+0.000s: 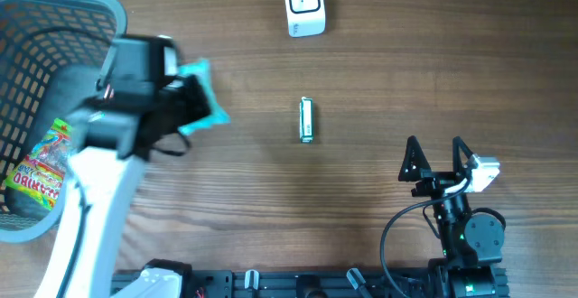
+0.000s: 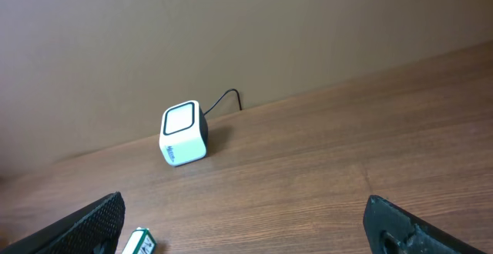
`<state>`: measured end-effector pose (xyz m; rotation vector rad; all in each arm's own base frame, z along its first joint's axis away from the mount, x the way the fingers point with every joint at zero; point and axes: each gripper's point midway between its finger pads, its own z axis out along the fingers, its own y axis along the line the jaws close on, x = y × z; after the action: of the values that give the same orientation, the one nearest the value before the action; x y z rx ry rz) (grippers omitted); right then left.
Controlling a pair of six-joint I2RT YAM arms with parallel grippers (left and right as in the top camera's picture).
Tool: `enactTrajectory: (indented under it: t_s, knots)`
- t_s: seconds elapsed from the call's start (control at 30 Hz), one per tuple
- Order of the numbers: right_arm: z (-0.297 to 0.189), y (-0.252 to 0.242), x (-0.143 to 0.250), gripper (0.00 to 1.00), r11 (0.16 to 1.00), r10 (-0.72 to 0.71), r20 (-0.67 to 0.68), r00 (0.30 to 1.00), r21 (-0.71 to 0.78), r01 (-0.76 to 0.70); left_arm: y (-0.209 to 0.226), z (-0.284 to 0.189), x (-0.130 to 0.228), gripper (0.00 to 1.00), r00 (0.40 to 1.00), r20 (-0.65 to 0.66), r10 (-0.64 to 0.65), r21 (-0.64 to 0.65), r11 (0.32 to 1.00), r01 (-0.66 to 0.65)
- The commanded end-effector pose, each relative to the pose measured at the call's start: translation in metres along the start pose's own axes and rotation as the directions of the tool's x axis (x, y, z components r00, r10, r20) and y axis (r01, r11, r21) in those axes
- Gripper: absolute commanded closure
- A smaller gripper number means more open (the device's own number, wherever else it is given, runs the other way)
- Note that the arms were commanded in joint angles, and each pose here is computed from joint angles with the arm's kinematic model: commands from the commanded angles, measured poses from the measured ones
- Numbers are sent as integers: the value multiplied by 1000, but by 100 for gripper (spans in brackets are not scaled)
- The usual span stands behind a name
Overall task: Scan the item barcode
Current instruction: 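Place the teal tissue pack on the table left of the box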
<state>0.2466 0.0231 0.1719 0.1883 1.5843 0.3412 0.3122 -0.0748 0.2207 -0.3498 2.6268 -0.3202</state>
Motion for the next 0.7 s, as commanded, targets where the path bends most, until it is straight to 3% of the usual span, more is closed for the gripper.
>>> enactTrajectory:
  t_s: [0.0, 0.2, 0.23, 0.27, 0.3, 0.37, 0.47, 0.53, 0.57, 0.6, 0.67]
  knots:
    - [0, 0, -1, 0, 1000, 6, 5, 1000, -3, -6, -9, 61, 39, 96, 988, -153, 13, -56, 998, -22]
    - [0, 0, -1, 0, 1000, 6, 5, 1000, -3, -6, -35, 142, 79, 96, 955, -275, 112, -57, 989, -133]
    - [0, 0, -1, 0, 1000, 6, 5, 1000, -3, -6, -39, 150, 83, 90, 951, -283, 124, -55, 988, -145]
    - [0, 0, -1, 0, 1000, 6, 5, 1000, -3, -6, -42, 159, 86, 67, 948, -288, 134, -52, 987, -155]
    - [0, 0, -1, 0, 1000, 6, 5, 1000, -3, -6, -44, 163, 87, 24, 948, -287, 138, -49, 986, -158]
    - [0, 0, -1, 0, 1000, 6, 5, 1000, -3, -6, -49, 158, 76, 14, 954, -264, 144, -37, 987, -159]
    - [0, 0, -1, 0, 1000, 6, 5, 1000, -3, -6, -53, 129, 30, 18, 982, -155, 113, -40, 992, -120]
    - [0, 0, -1, 0, 1000, 6, 5, 1000, -3, -6, -49, 95, -5, 28, 994, -86, 64, -32, 997, -67]
    - [0, 0, -1, 0, 1000, 6, 5, 1000, -3, -6, -44, 79, -17, 41, 997, -60, 40, -33, 999, -42]
    - [0, 0, -1, 0, 1000, 6, 5, 1000, -3, -6, -40, 70, -24, 61, 999, -47, 24, -37, 999, -25]
    - [0, 0, -1, 1, 1000, 6, 5, 1000, -3, -6, -21, 46, -40, 84, 999, -7, -32, -50, 998, 32]
